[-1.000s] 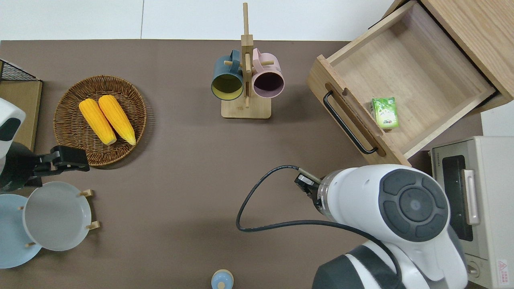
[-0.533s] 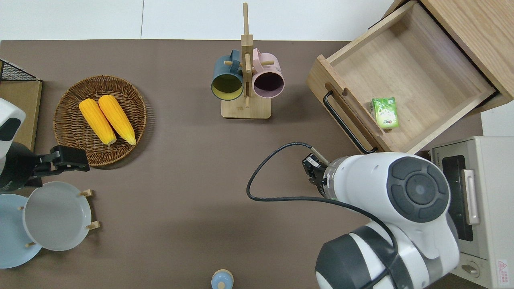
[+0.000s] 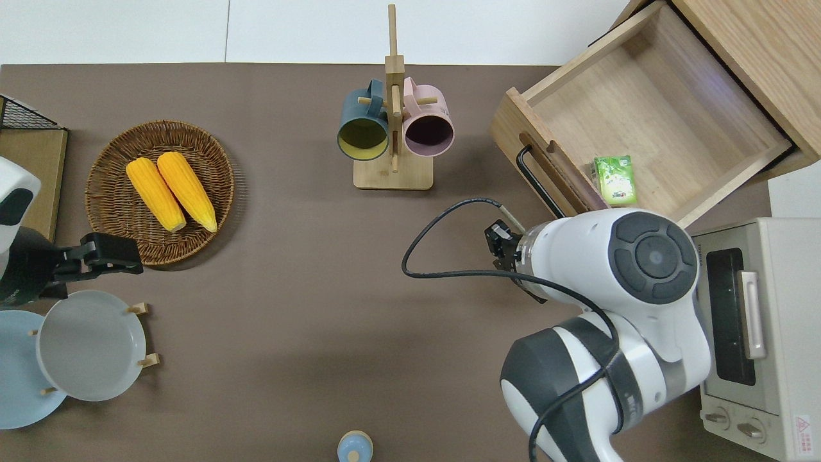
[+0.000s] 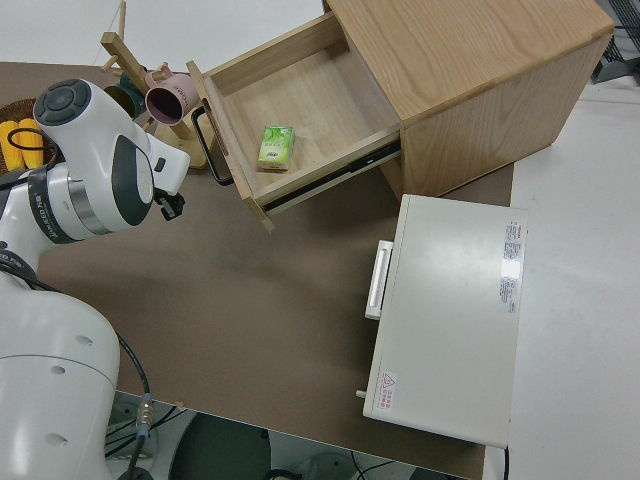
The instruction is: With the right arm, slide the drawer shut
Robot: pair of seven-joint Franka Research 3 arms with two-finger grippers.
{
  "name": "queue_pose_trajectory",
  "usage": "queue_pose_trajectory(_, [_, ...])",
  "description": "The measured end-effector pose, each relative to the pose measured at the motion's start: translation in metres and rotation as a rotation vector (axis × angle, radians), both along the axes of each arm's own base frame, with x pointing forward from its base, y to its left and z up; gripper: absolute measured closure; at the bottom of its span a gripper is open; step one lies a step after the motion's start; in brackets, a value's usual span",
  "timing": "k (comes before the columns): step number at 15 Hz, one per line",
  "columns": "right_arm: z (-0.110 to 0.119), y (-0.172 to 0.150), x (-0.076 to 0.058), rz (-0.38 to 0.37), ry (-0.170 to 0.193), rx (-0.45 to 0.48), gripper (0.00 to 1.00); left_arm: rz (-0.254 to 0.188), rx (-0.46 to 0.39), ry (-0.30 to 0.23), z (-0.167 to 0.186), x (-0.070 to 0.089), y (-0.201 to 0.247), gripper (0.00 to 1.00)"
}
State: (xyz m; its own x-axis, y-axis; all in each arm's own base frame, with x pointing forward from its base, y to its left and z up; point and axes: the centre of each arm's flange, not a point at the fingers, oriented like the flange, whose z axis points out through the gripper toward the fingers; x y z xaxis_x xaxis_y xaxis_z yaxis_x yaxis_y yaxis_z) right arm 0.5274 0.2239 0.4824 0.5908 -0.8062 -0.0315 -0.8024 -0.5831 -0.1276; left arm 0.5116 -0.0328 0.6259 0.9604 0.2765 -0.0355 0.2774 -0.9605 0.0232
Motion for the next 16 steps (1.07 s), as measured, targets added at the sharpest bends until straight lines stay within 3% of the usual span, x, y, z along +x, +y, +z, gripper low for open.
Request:
queue_pose_trajectory(4, [0.008,-0.011,0.019,-0.021,-0.025,-0.003,0.99,0.000,0.000,0.000,0.000,0.000,0.000,0.00])
queue_pose_trajectory(8, [0.004,-0.023,0.037,-0.041,-0.022,-0.015,0.99,0.000,0.000,0.000,0.000,0.000,0.000,0.00])
queue_pose_trajectory(13, [-0.004,-0.031,0.050,-0.051,-0.020,-0.033,0.99,0.000,0.000,0.000,0.000,0.000,0.000,0.00])
queue_pose_trajectory(16, [0.002,-0.032,0.060,-0.052,-0.038,-0.035,0.99,0.000,0.000,0.000,0.000,0.000,0.000,0.00])
